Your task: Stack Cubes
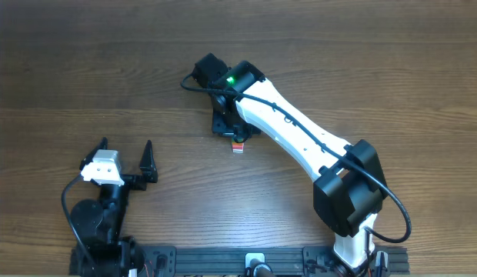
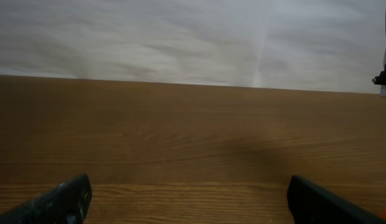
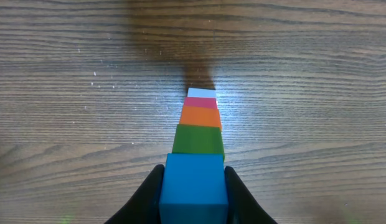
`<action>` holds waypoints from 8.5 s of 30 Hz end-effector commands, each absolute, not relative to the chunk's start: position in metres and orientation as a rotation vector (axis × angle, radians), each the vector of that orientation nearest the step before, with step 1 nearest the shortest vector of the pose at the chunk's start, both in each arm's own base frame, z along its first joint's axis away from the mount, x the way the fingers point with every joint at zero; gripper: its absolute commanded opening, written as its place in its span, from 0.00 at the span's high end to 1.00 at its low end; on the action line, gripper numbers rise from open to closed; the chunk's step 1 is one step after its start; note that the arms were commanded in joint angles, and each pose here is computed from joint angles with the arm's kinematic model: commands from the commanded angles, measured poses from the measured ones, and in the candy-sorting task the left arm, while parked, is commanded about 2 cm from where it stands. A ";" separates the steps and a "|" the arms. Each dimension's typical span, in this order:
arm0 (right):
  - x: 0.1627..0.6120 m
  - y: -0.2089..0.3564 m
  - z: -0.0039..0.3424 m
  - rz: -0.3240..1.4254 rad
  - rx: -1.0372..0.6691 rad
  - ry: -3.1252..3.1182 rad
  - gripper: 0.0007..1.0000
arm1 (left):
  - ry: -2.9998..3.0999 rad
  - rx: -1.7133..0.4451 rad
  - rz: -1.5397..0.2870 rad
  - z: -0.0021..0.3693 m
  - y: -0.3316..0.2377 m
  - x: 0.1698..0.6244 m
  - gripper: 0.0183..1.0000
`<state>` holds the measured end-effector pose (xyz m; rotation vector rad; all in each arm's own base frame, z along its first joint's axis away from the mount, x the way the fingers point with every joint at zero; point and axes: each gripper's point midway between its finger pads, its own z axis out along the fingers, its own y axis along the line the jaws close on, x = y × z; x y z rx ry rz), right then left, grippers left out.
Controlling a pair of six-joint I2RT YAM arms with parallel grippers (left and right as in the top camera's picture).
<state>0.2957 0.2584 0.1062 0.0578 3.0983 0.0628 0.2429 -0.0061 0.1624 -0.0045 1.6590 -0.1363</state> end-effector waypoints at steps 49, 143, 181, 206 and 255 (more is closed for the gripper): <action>0.291 0.261 0.097 0.044 0.030 3.124 0.71 | 1.656 0.007 -0.131 0.161 -0.006 0.243 0.00; 0.322 0.172 0.238 -0.037 -0.035 2.704 0.01 | 1.656 0.008 -0.131 0.161 -0.006 0.243 0.00; 0.236 0.061 0.142 0.050 0.037 2.084 0.01 | 1.656 0.008 -0.131 0.161 -0.006 0.243 0.00; 0.229 0.056 0.061 0.039 0.025 2.089 0.01 | 1.656 0.008 -0.131 0.161 -0.006 0.243 0.00; 0.241 0.007 0.153 -0.059 -0.119 1.704 0.01 | 1.656 0.008 -0.131 0.161 -0.006 0.243 0.00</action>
